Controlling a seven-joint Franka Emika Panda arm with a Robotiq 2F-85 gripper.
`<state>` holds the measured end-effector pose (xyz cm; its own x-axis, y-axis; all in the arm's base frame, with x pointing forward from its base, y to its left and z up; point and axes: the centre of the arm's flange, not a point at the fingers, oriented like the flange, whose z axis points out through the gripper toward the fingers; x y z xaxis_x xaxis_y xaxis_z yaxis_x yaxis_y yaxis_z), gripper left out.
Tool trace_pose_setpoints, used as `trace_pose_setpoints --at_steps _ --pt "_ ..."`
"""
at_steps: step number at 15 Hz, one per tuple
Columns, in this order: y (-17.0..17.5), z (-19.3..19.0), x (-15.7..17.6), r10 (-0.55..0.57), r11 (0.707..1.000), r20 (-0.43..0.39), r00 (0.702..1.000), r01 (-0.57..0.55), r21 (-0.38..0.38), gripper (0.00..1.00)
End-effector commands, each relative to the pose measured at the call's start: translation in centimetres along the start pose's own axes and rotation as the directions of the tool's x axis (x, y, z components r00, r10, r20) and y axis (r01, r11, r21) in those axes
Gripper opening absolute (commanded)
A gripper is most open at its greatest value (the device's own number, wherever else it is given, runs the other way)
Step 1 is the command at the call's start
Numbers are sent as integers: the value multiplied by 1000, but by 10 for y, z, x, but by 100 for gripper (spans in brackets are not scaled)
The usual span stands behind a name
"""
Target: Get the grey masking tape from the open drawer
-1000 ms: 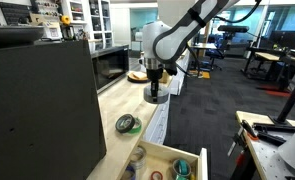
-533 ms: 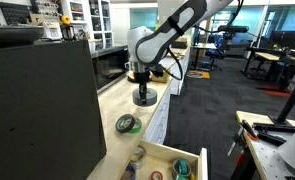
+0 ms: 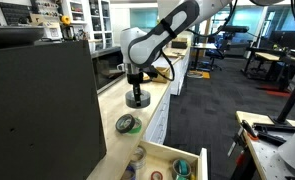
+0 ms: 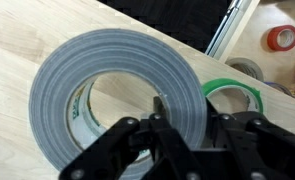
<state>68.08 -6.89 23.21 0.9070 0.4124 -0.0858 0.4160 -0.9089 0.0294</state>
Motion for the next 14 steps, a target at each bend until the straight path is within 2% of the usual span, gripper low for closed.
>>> trace_pose_setpoints --at_steps 1,14 --pt "8 -13 15 -46 999 23 999 45 11 12" --pt "30 14 43 -81 993 136 987 68 101 12"
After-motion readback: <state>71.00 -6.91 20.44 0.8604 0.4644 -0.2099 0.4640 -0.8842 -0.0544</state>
